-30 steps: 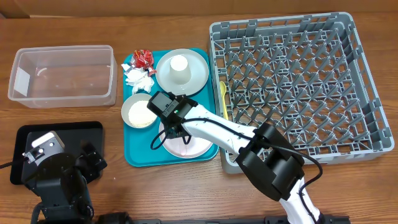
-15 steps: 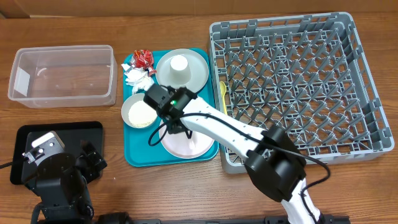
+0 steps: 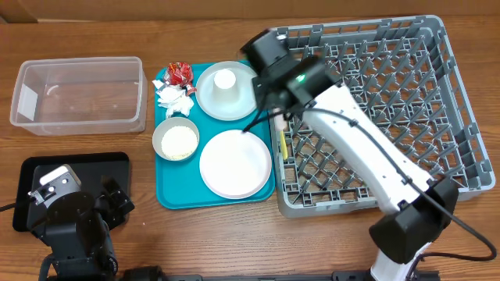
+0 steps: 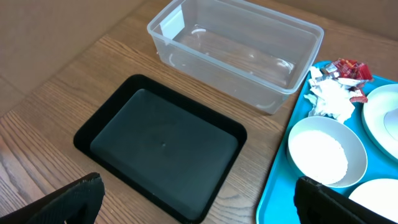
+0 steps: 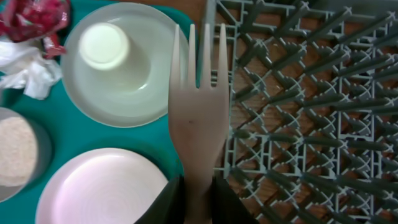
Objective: Sort waste into correct bins and load items into the dishwasher rack
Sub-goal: 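Carry the white fork into the rack beside the spoon and release, then reach the right gripper to the white cup and grasp it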
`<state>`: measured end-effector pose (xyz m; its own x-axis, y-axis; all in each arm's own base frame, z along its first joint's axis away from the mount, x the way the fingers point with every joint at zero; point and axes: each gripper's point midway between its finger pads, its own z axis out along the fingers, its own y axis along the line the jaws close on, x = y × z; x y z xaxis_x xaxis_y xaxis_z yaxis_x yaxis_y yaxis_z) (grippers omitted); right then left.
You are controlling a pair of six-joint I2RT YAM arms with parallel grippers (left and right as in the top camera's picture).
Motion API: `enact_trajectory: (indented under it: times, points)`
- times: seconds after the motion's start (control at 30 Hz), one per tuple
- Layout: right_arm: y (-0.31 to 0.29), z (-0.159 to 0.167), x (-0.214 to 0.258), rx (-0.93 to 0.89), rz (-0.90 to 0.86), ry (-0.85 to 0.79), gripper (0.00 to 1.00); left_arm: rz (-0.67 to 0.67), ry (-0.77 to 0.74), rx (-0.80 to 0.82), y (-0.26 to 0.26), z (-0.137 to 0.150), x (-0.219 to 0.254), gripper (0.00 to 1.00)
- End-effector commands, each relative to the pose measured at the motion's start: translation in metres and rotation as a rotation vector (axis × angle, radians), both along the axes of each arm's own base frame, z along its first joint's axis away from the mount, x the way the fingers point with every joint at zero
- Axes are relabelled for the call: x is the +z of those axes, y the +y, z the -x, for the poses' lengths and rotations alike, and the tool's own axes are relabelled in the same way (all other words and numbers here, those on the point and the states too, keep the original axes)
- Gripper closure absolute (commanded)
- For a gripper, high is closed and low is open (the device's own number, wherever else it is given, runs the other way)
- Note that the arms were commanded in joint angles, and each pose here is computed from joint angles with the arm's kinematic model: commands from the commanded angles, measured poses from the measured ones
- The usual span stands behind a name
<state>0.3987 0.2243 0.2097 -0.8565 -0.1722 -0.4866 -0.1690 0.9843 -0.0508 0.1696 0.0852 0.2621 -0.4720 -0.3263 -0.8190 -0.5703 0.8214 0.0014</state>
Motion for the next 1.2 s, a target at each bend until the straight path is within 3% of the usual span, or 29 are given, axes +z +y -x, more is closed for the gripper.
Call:
enact_trajectory:
  times: [0.0,0.13,0.27,0.4,0.6,0.77,0.93,1.0,1.17]
  points:
    - [-0.011,-0.006,-0.036,0.03,0.005,0.084,0.85,0.008,-0.024,0.018,0.002,0.0,0.007,0.0]
    - [-0.022,-0.005,-0.075,0.084,-0.007,0.155,0.83,0.008,-0.023,0.018,0.002,0.0,0.007,0.0]
    - [-0.017,0.007,-0.089,0.157,-0.022,0.21,0.53,0.008,-0.023,0.018,0.002,0.0,0.007,0.0]
    - [-0.007,0.008,-0.054,0.17,-0.091,0.152,0.48,0.008,-0.023,0.018,0.002,0.0,0.007,0.0]
    - [0.047,0.035,0.003,0.299,-0.385,0.148,0.5,0.008,-0.023,0.018,0.002,0.0,0.007,0.0]
    - [0.081,0.053,-0.001,0.378,-0.356,0.121,0.46,0.008,-0.024,0.018,0.002,0.0,0.007,0.0]
    - [0.086,0.006,0.025,0.315,-0.242,-0.178,0.3,0.008,-0.024,0.018,0.002,0.0,0.007,0.0]
    - [0.084,-0.012,0.035,0.282,-0.247,-0.251,0.29,0.008,-0.024,0.018,0.002,0.0,0.007,0.0]
    - [0.082,-0.042,0.028,0.299,-0.379,-0.205,0.26,0.008,-0.023,0.018,0.002,0.0,0.007,0.0]
